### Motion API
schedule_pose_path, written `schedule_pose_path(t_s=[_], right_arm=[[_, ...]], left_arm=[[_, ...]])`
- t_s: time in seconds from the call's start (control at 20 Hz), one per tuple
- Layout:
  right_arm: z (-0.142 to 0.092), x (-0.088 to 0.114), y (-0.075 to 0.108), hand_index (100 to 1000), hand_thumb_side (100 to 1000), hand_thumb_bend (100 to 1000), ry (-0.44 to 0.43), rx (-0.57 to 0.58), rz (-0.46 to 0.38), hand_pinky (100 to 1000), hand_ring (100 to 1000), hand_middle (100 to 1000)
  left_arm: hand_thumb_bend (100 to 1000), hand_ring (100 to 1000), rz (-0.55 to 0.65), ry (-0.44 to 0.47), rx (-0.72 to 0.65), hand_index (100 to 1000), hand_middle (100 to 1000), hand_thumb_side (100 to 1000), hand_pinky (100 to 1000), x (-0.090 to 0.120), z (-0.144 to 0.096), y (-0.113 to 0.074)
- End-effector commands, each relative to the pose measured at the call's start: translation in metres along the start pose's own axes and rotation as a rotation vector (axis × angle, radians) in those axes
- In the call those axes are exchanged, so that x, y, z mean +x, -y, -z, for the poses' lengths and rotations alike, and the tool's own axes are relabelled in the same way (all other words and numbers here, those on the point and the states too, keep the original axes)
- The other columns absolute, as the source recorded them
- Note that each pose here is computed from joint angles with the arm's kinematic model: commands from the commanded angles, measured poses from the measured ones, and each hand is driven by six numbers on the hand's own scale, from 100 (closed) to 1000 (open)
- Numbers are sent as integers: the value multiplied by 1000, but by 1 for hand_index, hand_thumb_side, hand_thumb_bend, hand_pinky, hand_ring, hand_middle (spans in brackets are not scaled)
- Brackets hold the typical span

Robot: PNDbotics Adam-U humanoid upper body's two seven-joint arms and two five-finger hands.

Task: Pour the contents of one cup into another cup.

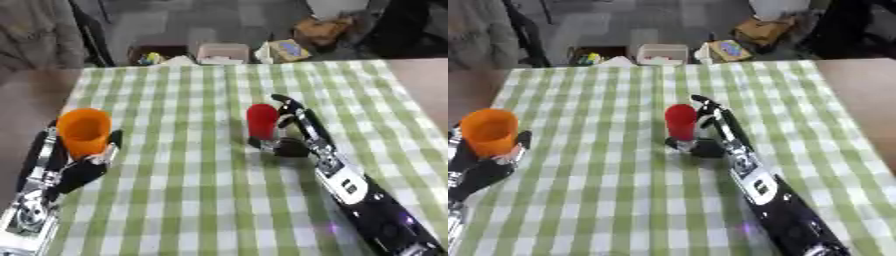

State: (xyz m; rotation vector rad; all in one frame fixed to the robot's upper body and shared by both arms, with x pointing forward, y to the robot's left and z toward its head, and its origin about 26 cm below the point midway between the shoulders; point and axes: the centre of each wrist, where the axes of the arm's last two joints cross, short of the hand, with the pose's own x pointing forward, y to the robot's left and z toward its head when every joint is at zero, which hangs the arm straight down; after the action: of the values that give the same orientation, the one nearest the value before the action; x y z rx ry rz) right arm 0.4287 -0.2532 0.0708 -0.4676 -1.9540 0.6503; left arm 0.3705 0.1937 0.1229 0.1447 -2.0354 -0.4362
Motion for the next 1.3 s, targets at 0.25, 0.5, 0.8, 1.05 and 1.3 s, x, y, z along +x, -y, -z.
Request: schedule_pose_path(t_s=[0.25,0.5,0.8,1.05,1.3], right_arm=[[11,7,7,916,362,720,28,-22,-16,575,710,500],[13,9,6,914,359,713,31,-24,-15,571,705,497],[17,11,5,911,354,704,37,-26,-13,562,696,489],[17,10,4,907,345,688,31,-27,-17,556,687,484],[16,7,3,899,334,671,15,-31,-18,528,655,471]], left_arm=[[136,392,1,44,1,525,228,141,429,11,6,-3],[132,392,-2,49,-1,525,228,141,430,13,7,-2],[127,393,-6,54,-3,525,228,143,431,15,8,-1],[123,393,-9,58,-4,523,228,143,432,16,9,0],[121,393,-13,63,-4,520,228,144,432,18,10,1]])
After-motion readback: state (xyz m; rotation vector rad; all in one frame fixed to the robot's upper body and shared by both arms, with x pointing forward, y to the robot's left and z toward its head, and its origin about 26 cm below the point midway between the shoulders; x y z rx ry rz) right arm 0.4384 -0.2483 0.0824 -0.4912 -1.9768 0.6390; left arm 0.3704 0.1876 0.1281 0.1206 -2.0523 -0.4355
